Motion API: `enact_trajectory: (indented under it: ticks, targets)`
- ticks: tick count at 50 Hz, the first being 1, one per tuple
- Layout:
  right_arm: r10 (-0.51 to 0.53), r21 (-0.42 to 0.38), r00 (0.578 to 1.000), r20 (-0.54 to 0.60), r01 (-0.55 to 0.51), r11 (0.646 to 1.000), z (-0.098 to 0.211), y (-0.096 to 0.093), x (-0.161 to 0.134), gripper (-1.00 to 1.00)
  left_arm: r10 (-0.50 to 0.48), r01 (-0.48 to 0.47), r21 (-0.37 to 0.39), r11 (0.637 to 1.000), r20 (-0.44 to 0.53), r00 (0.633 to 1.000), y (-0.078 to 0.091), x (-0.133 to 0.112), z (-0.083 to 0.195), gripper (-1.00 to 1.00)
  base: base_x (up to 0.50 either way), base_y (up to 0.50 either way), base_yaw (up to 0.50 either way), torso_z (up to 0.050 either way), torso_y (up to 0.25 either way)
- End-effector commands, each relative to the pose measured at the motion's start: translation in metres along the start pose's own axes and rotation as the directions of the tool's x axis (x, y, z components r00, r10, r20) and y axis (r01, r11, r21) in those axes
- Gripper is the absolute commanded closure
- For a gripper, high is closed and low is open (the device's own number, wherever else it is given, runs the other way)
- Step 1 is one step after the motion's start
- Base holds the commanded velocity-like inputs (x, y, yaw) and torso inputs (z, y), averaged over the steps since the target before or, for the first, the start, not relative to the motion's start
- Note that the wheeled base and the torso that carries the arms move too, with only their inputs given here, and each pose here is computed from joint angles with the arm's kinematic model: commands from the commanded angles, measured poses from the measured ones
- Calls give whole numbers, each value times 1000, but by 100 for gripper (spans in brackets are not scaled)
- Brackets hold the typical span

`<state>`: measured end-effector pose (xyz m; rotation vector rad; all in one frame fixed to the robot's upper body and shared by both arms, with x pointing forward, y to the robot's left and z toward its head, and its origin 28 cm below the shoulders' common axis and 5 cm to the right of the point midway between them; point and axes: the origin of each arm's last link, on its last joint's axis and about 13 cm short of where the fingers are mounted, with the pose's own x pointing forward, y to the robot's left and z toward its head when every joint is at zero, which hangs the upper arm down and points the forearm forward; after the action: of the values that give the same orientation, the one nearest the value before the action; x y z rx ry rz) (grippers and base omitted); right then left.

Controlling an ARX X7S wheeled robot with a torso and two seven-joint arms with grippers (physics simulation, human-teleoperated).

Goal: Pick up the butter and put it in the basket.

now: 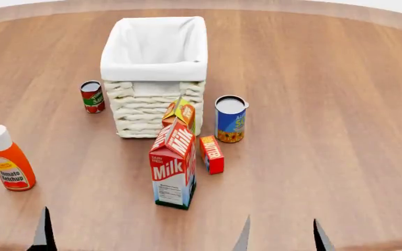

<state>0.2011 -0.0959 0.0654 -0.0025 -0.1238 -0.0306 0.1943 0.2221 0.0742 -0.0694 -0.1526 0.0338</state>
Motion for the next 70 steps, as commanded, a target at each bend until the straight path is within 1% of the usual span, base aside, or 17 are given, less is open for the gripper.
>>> enact_trajectory:
  ticks: [1, 4, 10, 12, 13, 25, 29, 39, 70]
  targets:
    - [17, 8, 967, 253, -19, 1000, 89, 2, -17, -100, -35, 43, -38, 998, 183, 982, 0, -18, 55, -100, 0, 0, 0, 0, 0]
    - [23, 5, 956, 291, -26, 1000, 104, 3, -21, -100, -39, 51, -48, 998, 212, 976, 0, -23, 65, -100, 0, 0, 0, 0, 0]
    - [20, -9, 945, 325, -18, 1000, 119, 1, -26, -100, -43, 56, -48, 997, 247, 968, 0, -31, 77, -100, 0, 0, 0, 0, 0]
    - [21, -19, 942, 335, -15, 1000, 120, 1, -27, -100, -45, 59, -48, 997, 254, 966, -1, -32, 79, -100, 0, 0, 0, 0, 0]
    - [21, -39, 946, 325, -8, 999, 119, 1, -27, -100, -46, 59, -46, 997, 257, 965, -1, -32, 80, -100, 0, 0, 0, 0, 0]
    - [14, -19, 952, 307, -9, 1000, 115, 1, -25, -100, -48, 62, -47, 997, 255, 966, -1, -33, 83, -100, 44, 0, 0, 0, 0]
    - [-1, -2, 954, 301, 2, 1000, 112, -1, -24, -100, -51, 65, -50, 997, 256, 965, -1, -33, 83, -100, 500, 0, 0, 0, 0]
    - [-4, 6, 953, 301, 2, 1000, 114, -1, -24, -100, -59, 74, -50, 996, 255, 965, -3, -35, 84, -100, 500, 0, 0, 0, 0]
    - [15, 1, 957, 289, -16, 1000, 112, 1, -24, -100, -68, 85, -55, 995, 263, 962, -4, -37, 87, -100, 500, 0, 0, 0, 0]
